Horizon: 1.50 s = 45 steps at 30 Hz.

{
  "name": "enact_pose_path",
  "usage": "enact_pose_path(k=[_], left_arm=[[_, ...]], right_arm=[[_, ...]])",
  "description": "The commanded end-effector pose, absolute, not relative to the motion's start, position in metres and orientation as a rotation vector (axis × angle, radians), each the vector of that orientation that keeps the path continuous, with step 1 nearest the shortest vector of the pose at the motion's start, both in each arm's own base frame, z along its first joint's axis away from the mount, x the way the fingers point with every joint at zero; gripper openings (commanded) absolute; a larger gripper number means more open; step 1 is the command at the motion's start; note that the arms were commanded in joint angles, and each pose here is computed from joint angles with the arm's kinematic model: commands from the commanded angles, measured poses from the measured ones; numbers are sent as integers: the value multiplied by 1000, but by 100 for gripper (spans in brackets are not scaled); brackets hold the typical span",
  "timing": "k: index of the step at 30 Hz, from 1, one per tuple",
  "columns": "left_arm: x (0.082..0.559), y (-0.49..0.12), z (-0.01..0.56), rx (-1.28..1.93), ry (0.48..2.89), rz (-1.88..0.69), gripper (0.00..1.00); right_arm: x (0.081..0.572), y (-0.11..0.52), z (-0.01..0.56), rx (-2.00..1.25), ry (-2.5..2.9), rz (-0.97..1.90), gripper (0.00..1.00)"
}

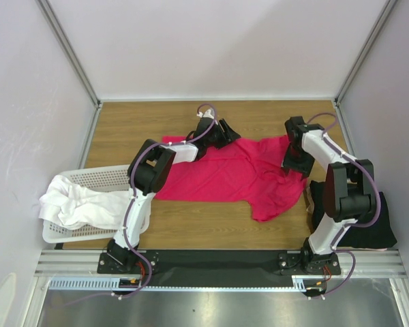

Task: Fold and stack the t-shirts
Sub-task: Fold the tshirt

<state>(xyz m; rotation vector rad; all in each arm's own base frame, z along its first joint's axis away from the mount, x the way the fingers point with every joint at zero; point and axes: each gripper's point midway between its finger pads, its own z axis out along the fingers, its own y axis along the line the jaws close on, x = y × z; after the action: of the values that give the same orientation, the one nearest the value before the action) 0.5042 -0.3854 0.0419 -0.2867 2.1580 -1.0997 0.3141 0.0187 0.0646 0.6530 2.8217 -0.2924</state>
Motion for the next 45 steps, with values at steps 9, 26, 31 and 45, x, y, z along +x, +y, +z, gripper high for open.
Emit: enact_pose_path(k=[9,26,31,45], left_arm=[[500,-374,16,-309,2222,-1038,61],[500,-373,14,-308,2236,-1020,61],[501,-373,14,-310,2238,-1015,61],[501,-371,13,-318,2251,-987,61]], right_arm=[[478,19,154,449,2408,-86,64],[539,1,87,404,2462,21,56],[539,-13,72,446,2477,7,46],[558,-48,77,500,2410,20,0]])
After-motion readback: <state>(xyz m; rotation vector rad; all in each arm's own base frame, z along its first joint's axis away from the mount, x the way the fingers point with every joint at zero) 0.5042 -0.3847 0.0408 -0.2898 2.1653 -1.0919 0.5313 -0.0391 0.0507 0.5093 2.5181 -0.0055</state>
